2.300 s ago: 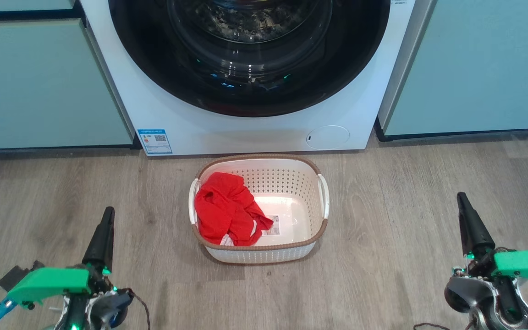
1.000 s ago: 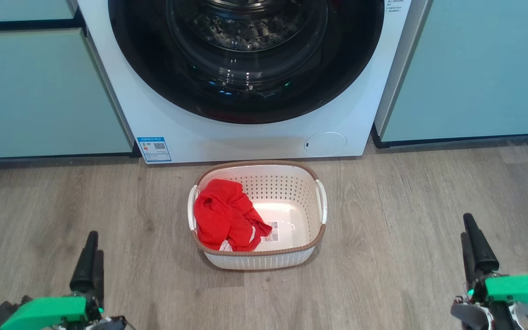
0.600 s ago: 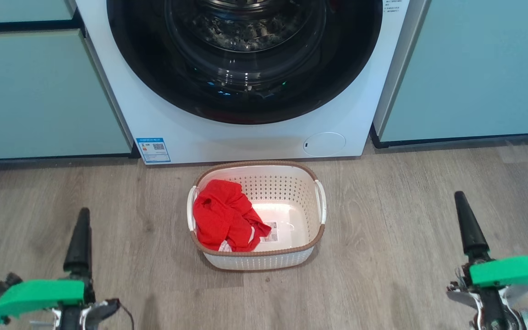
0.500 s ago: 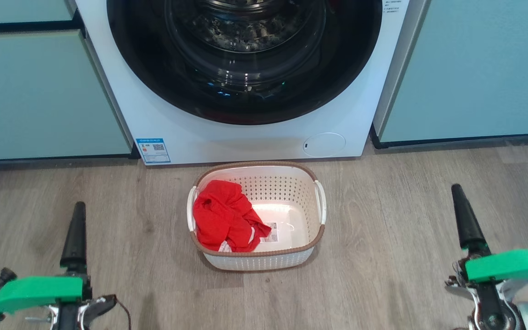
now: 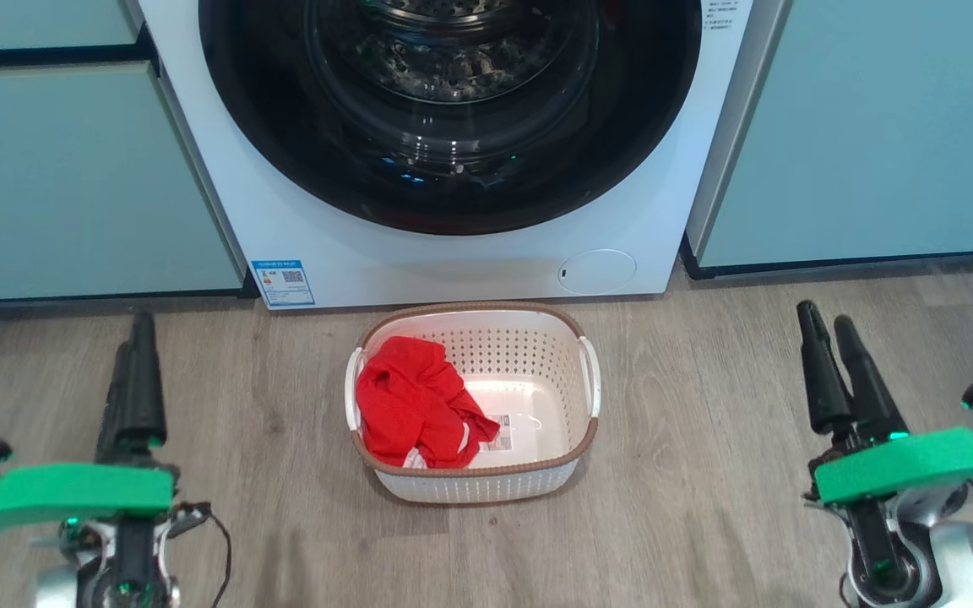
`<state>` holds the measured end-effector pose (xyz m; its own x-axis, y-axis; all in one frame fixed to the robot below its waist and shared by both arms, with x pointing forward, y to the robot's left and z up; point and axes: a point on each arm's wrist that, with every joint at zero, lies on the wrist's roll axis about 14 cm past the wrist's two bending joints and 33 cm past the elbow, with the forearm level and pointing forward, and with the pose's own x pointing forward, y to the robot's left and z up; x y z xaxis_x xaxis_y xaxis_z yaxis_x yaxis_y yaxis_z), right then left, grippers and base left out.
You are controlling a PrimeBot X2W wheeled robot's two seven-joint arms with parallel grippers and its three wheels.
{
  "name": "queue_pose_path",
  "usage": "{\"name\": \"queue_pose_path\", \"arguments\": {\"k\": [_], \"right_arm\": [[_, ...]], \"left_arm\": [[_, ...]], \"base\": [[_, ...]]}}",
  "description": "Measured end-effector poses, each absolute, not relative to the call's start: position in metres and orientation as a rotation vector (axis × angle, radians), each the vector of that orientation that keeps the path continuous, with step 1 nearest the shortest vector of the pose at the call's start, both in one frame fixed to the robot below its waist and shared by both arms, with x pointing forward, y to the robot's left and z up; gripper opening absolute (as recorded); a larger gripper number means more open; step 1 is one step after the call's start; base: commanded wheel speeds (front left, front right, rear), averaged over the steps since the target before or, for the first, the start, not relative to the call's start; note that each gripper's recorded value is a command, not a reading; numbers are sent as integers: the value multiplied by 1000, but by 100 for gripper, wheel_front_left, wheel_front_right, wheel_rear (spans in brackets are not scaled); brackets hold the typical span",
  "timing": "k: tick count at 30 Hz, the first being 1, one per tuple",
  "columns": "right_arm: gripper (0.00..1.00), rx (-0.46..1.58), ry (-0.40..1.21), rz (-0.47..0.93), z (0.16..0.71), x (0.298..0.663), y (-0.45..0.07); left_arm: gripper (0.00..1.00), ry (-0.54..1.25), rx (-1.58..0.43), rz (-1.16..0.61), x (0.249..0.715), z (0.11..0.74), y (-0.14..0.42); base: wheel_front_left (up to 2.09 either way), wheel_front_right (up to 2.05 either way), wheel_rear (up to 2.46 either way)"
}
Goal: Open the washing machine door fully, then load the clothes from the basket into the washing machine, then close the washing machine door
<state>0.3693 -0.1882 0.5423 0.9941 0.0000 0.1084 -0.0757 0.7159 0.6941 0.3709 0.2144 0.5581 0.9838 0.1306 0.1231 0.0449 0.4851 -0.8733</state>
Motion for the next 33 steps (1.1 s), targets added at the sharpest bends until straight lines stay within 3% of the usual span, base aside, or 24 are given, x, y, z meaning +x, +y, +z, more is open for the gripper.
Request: {"name": "queue_pose_path", "arguments": {"k": [19, 33], "right_arm": [[100, 443, -208, 114, 576, 366, -170], [100, 277, -195, 107, 565, 361, -168]], "left_arm": [[100, -220, -684, -76, 368, 593, 156], [100, -188, -334, -131, 362, 583, 116]], "base": [[0, 0, 0], [0, 0, 0]]}}
